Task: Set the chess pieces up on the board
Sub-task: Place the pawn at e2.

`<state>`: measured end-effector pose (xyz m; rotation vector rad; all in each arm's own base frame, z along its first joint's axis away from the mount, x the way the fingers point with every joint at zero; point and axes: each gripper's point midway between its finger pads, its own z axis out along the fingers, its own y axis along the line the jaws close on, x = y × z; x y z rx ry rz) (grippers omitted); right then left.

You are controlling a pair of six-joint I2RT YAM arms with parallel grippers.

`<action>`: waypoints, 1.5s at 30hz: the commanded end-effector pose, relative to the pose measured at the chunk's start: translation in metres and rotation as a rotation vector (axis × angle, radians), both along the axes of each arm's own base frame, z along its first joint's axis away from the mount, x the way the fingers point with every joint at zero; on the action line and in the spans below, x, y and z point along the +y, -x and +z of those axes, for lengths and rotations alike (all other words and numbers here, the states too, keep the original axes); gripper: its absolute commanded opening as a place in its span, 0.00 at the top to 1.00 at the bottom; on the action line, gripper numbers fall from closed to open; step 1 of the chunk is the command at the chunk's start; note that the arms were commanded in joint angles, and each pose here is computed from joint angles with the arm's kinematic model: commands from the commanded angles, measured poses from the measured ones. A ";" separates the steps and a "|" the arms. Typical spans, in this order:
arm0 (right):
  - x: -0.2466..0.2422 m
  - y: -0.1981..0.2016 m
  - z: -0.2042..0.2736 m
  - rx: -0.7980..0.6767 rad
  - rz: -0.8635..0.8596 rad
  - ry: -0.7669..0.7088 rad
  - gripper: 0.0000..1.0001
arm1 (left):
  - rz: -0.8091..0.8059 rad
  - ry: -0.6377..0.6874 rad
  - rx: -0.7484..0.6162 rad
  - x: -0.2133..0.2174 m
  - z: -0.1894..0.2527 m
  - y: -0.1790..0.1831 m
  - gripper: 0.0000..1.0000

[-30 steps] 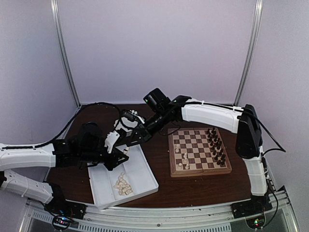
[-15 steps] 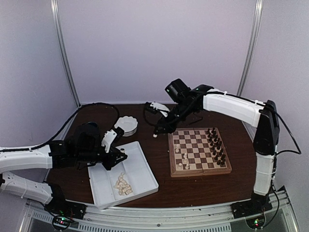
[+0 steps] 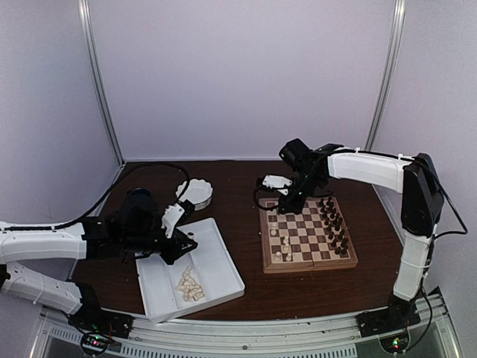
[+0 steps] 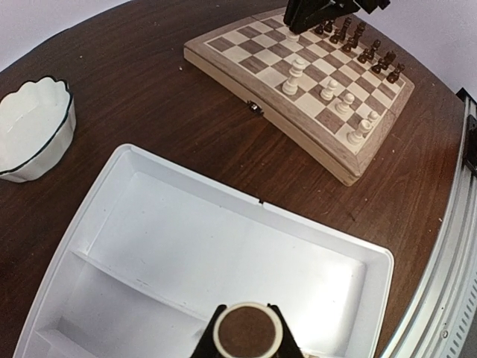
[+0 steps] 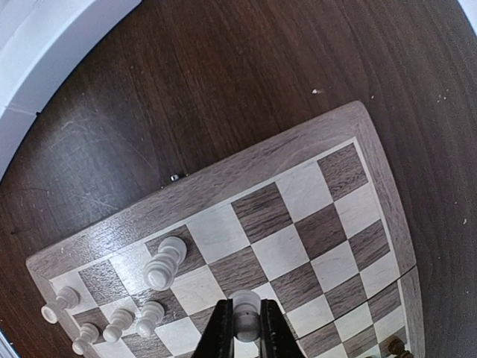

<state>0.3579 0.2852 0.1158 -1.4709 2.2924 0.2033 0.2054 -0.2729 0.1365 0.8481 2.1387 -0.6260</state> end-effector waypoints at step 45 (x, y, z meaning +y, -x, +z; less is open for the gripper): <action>-0.004 0.036 -0.055 0.214 0.062 0.060 0.88 | 0.038 0.031 -0.040 -0.001 0.015 -0.011 0.95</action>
